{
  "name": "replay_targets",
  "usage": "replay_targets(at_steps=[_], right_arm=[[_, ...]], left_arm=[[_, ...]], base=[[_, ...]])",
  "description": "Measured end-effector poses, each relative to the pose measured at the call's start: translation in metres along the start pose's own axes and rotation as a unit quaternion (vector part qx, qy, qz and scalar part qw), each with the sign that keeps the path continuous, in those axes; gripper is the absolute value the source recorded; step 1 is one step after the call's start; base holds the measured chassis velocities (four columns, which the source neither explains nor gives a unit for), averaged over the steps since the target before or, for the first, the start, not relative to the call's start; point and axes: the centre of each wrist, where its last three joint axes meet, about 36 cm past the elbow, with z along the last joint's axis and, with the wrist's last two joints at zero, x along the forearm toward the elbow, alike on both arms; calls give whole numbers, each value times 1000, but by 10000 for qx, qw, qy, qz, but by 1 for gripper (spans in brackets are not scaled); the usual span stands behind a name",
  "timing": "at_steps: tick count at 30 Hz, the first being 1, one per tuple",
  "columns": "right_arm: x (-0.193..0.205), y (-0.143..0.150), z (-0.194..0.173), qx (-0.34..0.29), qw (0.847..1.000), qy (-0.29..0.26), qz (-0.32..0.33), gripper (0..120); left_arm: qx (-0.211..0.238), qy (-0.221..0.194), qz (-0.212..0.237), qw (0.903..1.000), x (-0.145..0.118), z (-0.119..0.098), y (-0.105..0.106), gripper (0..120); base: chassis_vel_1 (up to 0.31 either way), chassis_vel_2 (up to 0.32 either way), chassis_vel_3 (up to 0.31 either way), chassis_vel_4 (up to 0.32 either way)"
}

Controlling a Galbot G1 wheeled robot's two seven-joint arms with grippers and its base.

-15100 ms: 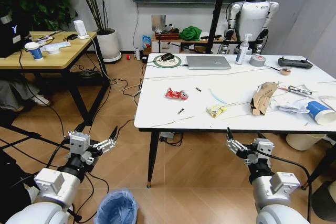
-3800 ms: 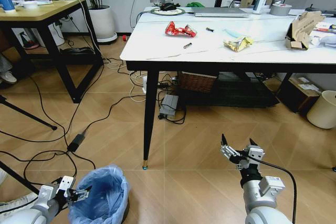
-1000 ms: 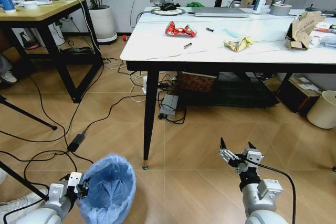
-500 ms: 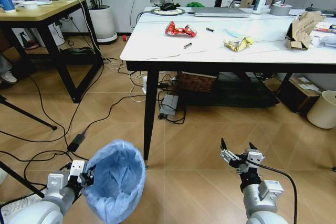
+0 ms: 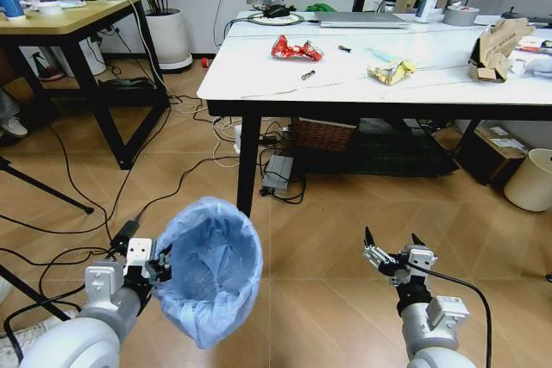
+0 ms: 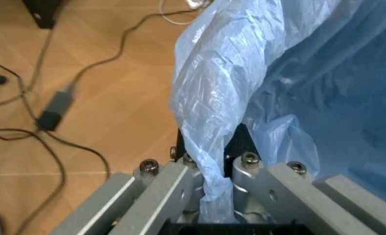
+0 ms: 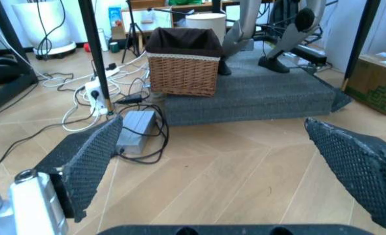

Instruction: Pick up the trash bin and place the trash from the table into it.

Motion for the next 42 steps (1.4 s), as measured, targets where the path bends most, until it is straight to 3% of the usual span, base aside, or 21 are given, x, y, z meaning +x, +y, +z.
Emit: replay_targets(at_steps=[7,15,20,26,42], right_arm=[[-1,0,2,-8,10000,20,23,100],[-1,0,2,14,10000,30,30,100],[0,1,2,49,10000,40,30,100],[2,1,1,70,10000,26,32,100],[3,1,1,103,9999,16,36,100]], left_arm=[[164,200,151,9996,1,4,-25,0],[204,260,78,9994,12,4,-35,0],[166,503,53,9986,17,13,-42,0],[132,686,-38,9975,20,21,-45,0],[41,665,-32,9978,19,21,-44,0]], base=[[0,0,0,0],[0,0,0,0],[0,0,0,0],[0,0,0,0],[0,0,0,0]])
